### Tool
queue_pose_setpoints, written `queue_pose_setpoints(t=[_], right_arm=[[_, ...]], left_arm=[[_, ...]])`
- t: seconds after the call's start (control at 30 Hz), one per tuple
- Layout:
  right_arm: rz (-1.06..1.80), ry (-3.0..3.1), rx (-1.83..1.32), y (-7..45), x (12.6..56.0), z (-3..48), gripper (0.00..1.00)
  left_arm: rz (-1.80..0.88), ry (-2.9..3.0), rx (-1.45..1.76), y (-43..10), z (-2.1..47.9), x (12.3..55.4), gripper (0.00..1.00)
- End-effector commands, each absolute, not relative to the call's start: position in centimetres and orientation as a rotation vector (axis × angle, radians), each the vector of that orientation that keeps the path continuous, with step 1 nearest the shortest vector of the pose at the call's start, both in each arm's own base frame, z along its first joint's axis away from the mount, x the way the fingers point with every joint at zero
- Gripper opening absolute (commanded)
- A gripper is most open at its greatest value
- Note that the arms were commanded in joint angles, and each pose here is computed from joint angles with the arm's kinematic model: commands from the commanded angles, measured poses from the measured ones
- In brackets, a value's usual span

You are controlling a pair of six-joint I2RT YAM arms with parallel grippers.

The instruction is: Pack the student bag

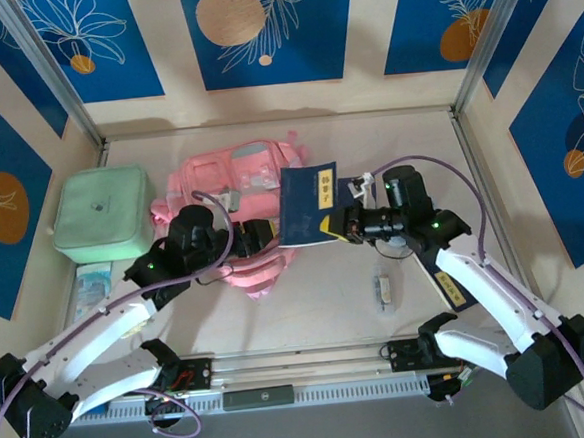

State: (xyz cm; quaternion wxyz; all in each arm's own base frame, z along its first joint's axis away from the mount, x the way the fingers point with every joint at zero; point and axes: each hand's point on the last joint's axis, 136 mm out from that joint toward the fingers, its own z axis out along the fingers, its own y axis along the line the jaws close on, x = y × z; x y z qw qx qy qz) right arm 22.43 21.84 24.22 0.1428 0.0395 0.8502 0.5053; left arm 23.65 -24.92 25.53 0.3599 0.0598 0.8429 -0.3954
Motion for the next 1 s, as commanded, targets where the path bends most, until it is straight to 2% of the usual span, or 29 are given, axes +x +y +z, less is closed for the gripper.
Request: queue_pose_setpoints(t=[0.0,0.1,0.23,0.33,0.67,0.97], right_arm=[[1.445,2.5,0.19,19.6,21.6,22.6,0.0],[1.441,2.507,0.27,18.0,21.7,21.3,0.0],[1.445,2.514,0.331,16.7,21.5,20.1,0.0],[1.457,2.519,0.379,16.1,21.3,19.2,0.0],[1.466,2.496,0.394,15.5,21.1,19.4,0.0],[1.507,2.475,0.404,15.6,21.2,19.2,0.0]], left_arm=[[-0.553,2.263,0.391,-21.1,22.0,24.5,0.58],[-0.333,2.306,0.515,-19.9,20.5,25.6,0.62],[-0.212,2.316,0.681,-20.8,18.6,27.0,0.71],[-0.16,2.322,0.744,-21.5,16.7,28.3,0.73],[0.043,2.43,0.962,-23.2,11.4,31.9,0.78],[-0.027,2.513,1.057,-24.6,7.4,32.2,0.76]])
